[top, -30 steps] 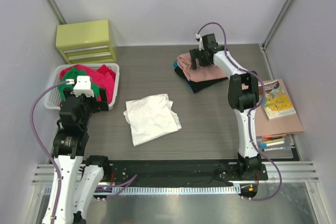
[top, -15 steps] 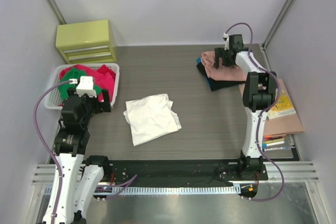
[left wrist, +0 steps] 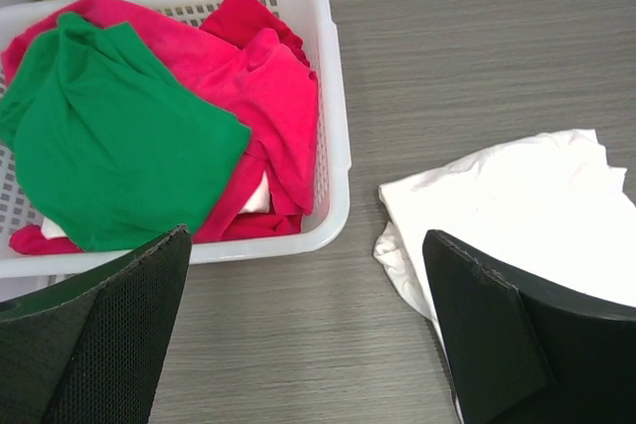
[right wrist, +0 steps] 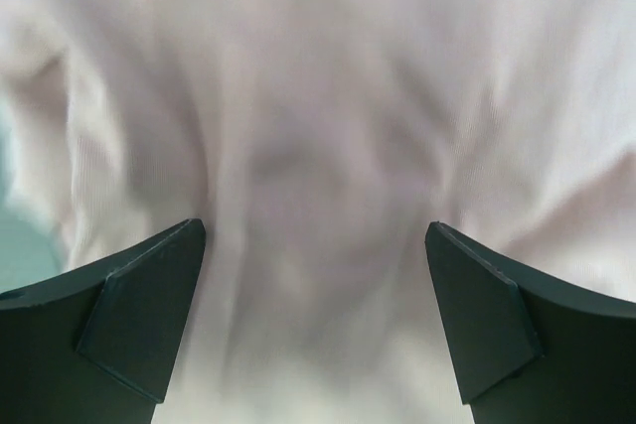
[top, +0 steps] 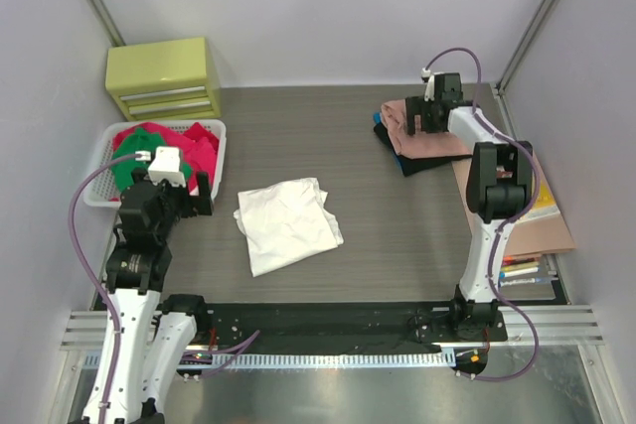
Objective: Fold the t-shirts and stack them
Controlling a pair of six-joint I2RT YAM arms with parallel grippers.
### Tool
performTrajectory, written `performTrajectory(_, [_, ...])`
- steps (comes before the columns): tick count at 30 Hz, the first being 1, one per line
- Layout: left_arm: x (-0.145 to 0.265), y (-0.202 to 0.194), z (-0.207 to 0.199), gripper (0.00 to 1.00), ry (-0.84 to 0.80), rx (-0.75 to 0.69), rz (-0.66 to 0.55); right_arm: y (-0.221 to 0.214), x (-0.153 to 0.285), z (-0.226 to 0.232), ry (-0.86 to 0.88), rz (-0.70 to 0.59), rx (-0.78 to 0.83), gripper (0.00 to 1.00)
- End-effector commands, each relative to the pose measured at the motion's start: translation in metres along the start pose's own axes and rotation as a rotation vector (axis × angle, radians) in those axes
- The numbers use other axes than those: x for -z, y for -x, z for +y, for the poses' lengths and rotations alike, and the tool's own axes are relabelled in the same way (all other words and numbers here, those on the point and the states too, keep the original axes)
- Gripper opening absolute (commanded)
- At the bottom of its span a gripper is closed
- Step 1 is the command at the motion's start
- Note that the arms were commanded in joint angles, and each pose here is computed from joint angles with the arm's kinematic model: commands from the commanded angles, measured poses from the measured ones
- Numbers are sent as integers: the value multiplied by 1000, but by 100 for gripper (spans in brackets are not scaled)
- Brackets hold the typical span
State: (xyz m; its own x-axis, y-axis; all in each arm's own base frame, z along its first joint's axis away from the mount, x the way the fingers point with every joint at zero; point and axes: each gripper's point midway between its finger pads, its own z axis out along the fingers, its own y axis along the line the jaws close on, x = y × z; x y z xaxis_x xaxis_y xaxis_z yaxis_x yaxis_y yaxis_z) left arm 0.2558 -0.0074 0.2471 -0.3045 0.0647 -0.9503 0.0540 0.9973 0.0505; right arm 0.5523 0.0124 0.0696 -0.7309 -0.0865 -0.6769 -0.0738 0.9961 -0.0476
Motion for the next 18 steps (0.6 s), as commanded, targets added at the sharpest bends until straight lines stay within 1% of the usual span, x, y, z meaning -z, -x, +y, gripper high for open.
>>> performTrajectory(1, [-3, -6, -7, 100, -41, 6, 6, 73, 96, 28, 39, -301, 125, 100])
performTrajectory(2, [-3, -6, -9, 100, -55, 4, 5, 89, 127, 29, 43, -371, 132, 100])
performTrajectory(4, [-3, -6, -10, 100, -60, 6, 7, 104, 160, 38, 78, -437, 131, 100])
performTrajectory(5, [-3, -6, -10, 100, -57, 7, 7, 115, 189, 42, 101, -484, 128, 100])
performTrajectory(8, [-1, -8, -8, 100, -49, 9, 4, 94, 220, 71, 263, -429, 160, 100])
performTrajectory(9, [-1, -8, -7, 100, -46, 9, 3, 68, 229, 78, 313, -333, 165, 100])
performTrajectory(10, [0, -8, -7, 100, -46, 8, 0, 53, 234, 86, 361, -275, 168, 100])
performTrajectory(11, [0, -7, -6, 100, -43, 9, -2, 34, 244, 103, 473, -216, 186, 100])
performTrajectory(12, [0, -8, -5, 100, -40, 11, 0, 3, 255, 110, 532, -119, 213, 100])
performTrajectory(13, [0, -7, -5, 100, -39, 12, -2, -9, 262, 115, 570, -98, 224, 100])
performTrajectory(14, [-1, -8, -5, 100, -37, 13, 2, -37, 259, 120, 602, -43, 229, 100])
performTrajectory(15, [-1, -7, -4, 100, -36, 12, 0, -49, 262, 125, 602, -43, 285, 100])
performTrajectory(16, [-2, -7, -4, 100, -38, 14, 0, -53, 273, 125, 575, -74, 328, 100])
performTrajectory(17, [-3, -8, -5, 100, -41, 12, 3, -76, 269, 131, 565, -42, 376, 100])
performTrajectory(18, [-4, -8, -5, 100, -44, 15, 4, -79, 263, 123, 463, -50, 436, 100])
